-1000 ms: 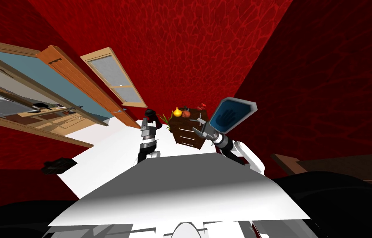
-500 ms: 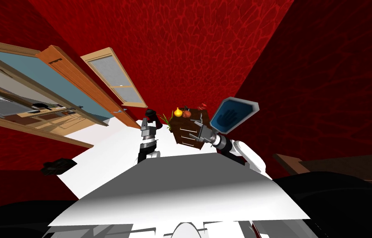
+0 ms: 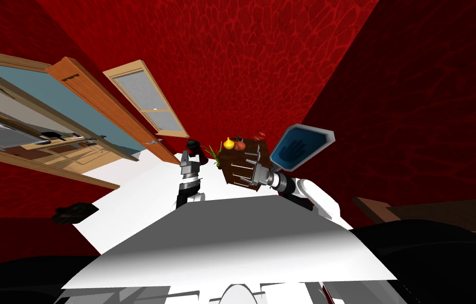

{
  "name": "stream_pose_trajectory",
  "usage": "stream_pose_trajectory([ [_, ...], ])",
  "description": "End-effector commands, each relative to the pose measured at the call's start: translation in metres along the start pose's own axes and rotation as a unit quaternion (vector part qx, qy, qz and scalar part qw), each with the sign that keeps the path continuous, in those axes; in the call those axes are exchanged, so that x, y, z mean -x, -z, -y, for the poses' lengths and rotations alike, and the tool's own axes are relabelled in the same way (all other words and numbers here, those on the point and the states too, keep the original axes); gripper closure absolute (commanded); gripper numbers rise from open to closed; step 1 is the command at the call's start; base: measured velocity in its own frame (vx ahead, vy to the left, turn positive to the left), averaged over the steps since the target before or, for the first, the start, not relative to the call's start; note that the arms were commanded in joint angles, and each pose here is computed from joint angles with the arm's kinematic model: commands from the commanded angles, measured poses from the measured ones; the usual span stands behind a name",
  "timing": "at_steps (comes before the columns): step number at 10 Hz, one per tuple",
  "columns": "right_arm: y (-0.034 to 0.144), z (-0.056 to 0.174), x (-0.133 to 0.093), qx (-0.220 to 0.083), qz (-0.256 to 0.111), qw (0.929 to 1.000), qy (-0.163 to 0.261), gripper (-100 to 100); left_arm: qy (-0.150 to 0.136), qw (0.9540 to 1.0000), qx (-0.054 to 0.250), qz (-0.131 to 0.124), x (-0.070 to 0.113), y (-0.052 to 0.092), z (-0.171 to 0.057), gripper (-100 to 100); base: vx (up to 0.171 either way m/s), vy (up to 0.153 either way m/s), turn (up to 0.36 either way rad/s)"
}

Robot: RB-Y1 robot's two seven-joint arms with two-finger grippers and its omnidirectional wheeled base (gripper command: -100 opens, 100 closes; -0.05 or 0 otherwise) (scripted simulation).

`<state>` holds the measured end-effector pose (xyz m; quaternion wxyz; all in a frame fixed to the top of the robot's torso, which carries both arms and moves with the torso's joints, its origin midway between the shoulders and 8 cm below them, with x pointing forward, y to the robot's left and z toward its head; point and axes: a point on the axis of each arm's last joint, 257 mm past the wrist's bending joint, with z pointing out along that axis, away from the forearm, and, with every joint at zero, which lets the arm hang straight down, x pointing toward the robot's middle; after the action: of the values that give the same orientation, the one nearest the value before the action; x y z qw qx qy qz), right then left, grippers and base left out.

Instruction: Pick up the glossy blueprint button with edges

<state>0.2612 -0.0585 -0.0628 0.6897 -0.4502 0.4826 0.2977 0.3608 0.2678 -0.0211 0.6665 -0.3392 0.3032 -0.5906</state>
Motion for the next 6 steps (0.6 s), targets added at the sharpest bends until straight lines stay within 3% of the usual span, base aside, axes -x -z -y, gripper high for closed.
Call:
stream_pose_trajectory([
  [1, 0.002, -0.016, -0.013, 0.037, -0.027, 0.9984, 0.035, -100, 0.0, 1.0, 0.0, 0.0, 0.0, 0.0, 0.0, 0, 0.016, 0.031, -0.001],
  [2, 0.003, -0.016, -0.018, 0.039, -0.037, 0.9975, 0.047, -100, 0.0, 1.0, 0.0, 0.0, 0.0, 0.0, 0.0, 0, 0.016, 0.037, -0.001],
  [3, 0.005, -0.028, -0.029, 0.071, -0.055, 0.9931, 0.075, -100, 0.0, 1.0, 0.0, 0.0, 0.0, 0.0, 0.0, 0, 0.016, 0.049, 0.003],
  [5, 0.007, -0.029, -0.038, 0.076, -0.072, 0.9901, 0.093, -100, 0.0, 1.0, 0.0, 0.0, 0.0, 0.0, 0.0, 0, 0.014, 0.03, -0.001],
  [6, 0.012, -0.039, -0.05, 0.111, -0.091, 0.9827, 0.118, -100, 0.0, 1.0, 0.0, 0.0, 0.0, 0.0, 0.0, 0, 0.017, 0.033, 0.009],
])
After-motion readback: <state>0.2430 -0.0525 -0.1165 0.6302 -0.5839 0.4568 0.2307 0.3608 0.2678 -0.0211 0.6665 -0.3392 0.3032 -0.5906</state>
